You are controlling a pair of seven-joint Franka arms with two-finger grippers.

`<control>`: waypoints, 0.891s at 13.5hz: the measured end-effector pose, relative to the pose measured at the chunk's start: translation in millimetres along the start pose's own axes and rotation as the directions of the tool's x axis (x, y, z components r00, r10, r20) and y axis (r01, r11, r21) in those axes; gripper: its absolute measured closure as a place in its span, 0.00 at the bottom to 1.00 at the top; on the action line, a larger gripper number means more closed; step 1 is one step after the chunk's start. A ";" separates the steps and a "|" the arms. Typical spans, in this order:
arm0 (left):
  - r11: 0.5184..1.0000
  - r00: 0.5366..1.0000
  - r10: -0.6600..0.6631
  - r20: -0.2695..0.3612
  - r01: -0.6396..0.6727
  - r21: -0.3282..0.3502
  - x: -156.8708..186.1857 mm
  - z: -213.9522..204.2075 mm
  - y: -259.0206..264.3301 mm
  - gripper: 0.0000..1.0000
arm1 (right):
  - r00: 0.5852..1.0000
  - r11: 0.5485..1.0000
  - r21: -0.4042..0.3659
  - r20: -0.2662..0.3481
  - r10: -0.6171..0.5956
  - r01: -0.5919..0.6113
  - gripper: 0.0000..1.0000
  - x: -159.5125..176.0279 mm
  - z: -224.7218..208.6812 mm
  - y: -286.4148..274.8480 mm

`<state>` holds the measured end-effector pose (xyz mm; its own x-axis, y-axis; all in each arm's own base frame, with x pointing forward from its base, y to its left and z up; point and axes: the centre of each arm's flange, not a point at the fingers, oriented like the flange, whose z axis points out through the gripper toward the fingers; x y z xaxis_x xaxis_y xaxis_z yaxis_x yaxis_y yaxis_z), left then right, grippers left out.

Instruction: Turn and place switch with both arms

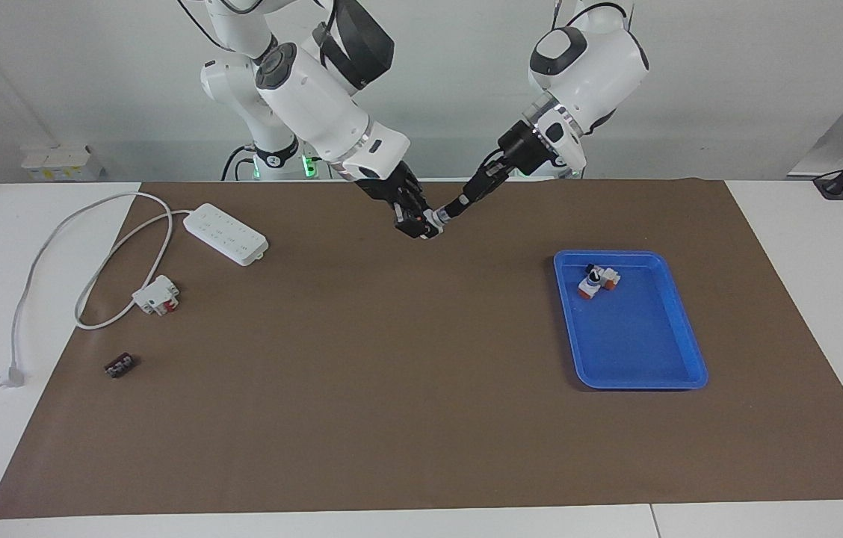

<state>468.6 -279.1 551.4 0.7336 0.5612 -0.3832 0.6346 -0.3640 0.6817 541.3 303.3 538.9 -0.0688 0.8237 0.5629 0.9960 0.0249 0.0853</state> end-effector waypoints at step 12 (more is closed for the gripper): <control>0.999 0.999 -0.050 0.000 0.050 0.000 -0.2 0.3 0.0 0.90 | 1.000 1.000 0.000 0.000 0.000 0.000 0.58 -0.3 -0.2 0.1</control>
<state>468.5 -279.4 551.3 0.7011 0.5785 -0.4170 0.6704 -0.3355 0.6618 541.4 303.0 538.9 -0.0691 0.8238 0.5627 0.9960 0.0250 0.0858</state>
